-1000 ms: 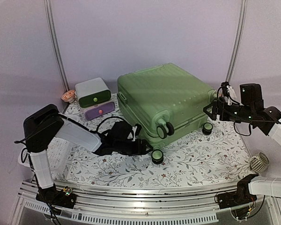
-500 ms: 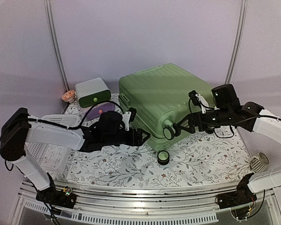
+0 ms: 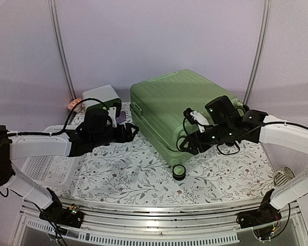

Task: Open, take out, and arrange the luggage
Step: Pick up the wheels of luggage from the luggage, then adjust the luggage at the center of the board.

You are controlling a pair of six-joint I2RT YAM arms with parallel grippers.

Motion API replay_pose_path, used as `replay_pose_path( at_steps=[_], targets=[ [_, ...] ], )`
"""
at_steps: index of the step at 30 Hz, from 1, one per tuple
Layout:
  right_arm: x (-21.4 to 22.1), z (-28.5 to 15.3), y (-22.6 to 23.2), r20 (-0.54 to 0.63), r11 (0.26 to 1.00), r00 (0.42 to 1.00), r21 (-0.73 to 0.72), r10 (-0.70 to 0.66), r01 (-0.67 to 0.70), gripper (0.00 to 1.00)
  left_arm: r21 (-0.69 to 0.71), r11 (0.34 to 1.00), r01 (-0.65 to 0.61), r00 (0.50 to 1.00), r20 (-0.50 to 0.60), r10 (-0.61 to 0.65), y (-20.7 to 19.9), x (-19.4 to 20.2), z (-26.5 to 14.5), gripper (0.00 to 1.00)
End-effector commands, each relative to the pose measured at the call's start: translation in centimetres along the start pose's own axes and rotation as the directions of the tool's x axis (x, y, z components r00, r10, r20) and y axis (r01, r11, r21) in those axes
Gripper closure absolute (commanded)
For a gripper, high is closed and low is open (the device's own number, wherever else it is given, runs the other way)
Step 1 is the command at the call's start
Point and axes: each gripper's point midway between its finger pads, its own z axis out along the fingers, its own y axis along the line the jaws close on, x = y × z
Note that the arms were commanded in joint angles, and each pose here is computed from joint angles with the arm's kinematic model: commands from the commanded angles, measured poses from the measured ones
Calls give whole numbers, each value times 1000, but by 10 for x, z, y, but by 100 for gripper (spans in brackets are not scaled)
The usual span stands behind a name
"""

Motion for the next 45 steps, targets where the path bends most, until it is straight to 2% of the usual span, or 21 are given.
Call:
replay_pose_path(
  at_steps=[1,3,7,14,19,21,22,23,24,26,28,32,35,41,42,44,45],
  targets=[
    [-1,3,-2,-26,998,1000,59,-17,19,41,-40,999,-30,999,13,31,14,-6,-12,24],
    [1,3,-1,-33,998,999,55,-25,27,55,-44,999,-32,999,31,33,16,-12,-17,24],
    [12,-2,4,-65,998,997,25,-52,54,72,-45,999,-29,998,48,31,17,-18,-22,23],
    [60,-35,18,-131,991,985,-97,-110,97,76,-49,998,-46,996,70,50,17,-28,-22,23],
    [68,-63,40,-82,973,991,-217,-103,83,80,-76,995,-64,991,109,72,21,-49,-26,23],
    [68,-70,41,-68,972,993,-221,-93,76,80,-83,994,-66,989,127,77,23,-57,-29,23],
    [68,-72,42,-68,973,994,-222,-83,66,76,-87,994,-67,988,135,79,24,-61,-30,22],
    [69,-73,42,-71,972,994,-226,-79,61,56,-88,994,-70,986,143,82,25,-64,-32,22],
    [69,-73,42,-74,973,994,-222,-78,60,46,-88,994,-70,985,150,82,25,-67,-33,22],
    [64,-72,36,-67,982,995,-181,-73,60,36,-92,993,-72,983,163,86,28,-72,-35,21],
    [49,-75,26,-23,993,998,-107,-50,47,21,-93,993,-66,981,176,82,31,-79,-37,20],
    [6,-103,12,180,1000,983,6,-20,19,0,11,1000,-3,982,191,1,38,-95,-39,18],
    [-13,-119,-11,285,994,958,97,29,-59,1,49,999,12,981,194,-21,44,-107,-35,17],
    [-17,-107,-74,300,935,926,198,230,-296,1,63,998,-1,985,170,-9,51,-120,-20,12],
    [-16,-107,-84,314,919,913,211,259,-333,1,70,998,0,986,165,-12,52,-122,-18,11],
    [-19,-115,-102,364,887,879,225,306,-402,1,64,998,17,987,157,-27,57,-123,-13,2],
    [-19,-119,-111,391,872,861,230,324,-433,1,52,998,31,987,154,-38,61,-124,-11,2]
  ],
)
